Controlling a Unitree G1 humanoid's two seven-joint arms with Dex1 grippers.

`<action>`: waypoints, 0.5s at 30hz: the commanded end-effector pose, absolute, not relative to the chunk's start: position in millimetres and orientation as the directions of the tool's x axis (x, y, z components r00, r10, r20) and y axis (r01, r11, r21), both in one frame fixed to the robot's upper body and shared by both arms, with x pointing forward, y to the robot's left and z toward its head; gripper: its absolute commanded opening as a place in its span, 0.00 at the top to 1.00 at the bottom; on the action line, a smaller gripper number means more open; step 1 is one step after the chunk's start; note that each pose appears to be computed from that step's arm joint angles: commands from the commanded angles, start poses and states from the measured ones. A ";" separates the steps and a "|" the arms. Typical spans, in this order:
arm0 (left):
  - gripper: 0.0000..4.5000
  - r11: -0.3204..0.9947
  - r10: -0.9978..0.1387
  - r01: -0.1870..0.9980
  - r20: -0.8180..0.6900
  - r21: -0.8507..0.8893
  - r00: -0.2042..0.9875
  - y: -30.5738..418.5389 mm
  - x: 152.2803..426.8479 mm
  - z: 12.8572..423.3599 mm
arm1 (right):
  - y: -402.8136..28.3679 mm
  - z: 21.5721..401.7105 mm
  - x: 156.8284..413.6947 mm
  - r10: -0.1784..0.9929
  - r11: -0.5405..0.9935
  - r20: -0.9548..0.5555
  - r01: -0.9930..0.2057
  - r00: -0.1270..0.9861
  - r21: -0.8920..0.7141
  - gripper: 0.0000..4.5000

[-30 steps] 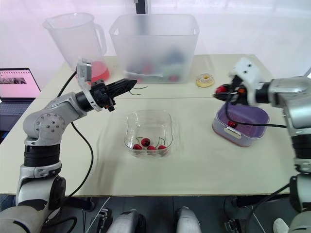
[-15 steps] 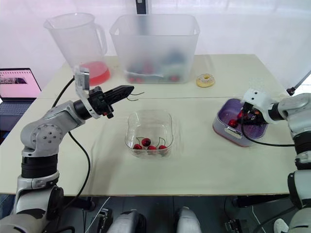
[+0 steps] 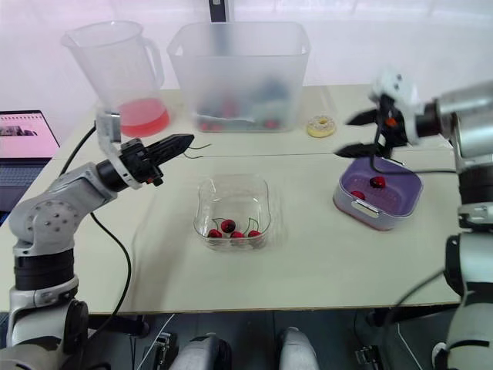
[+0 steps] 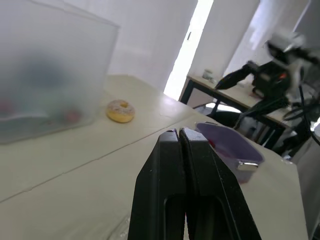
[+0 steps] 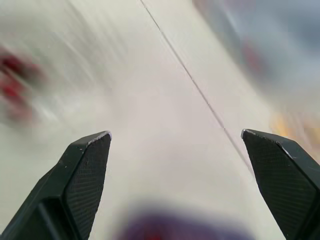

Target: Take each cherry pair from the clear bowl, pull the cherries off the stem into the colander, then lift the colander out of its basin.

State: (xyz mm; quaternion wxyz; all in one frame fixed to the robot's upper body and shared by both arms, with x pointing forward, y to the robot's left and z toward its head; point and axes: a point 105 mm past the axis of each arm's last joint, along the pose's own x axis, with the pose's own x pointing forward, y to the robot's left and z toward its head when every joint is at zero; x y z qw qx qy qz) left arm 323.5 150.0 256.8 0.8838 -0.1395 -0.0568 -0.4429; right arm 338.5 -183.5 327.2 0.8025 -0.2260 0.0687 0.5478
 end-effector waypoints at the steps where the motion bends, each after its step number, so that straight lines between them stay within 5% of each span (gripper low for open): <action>1: 1.00 0.629 -0.711 0.750 0.238 -0.205 0.661 177.3 309.8 263.6 | -143.1 353.7 298.2 0.949 0.090 -0.272 -0.965 0.158 -0.245 0.00; 7: 1.00 0.705 -0.616 0.581 0.055 -0.406 0.786 212.6 295.5 207.5 | -111.3 350.0 290.3 0.969 -0.021 -0.243 -0.970 0.040 -0.244 0.00; 15: 1.00 0.792 -0.419 0.256 -0.188 -0.555 0.889 259.6 293.2 123.6 | -101.6 343.7 296.4 0.967 -0.049 -0.253 -0.962 0.022 -0.268 0.00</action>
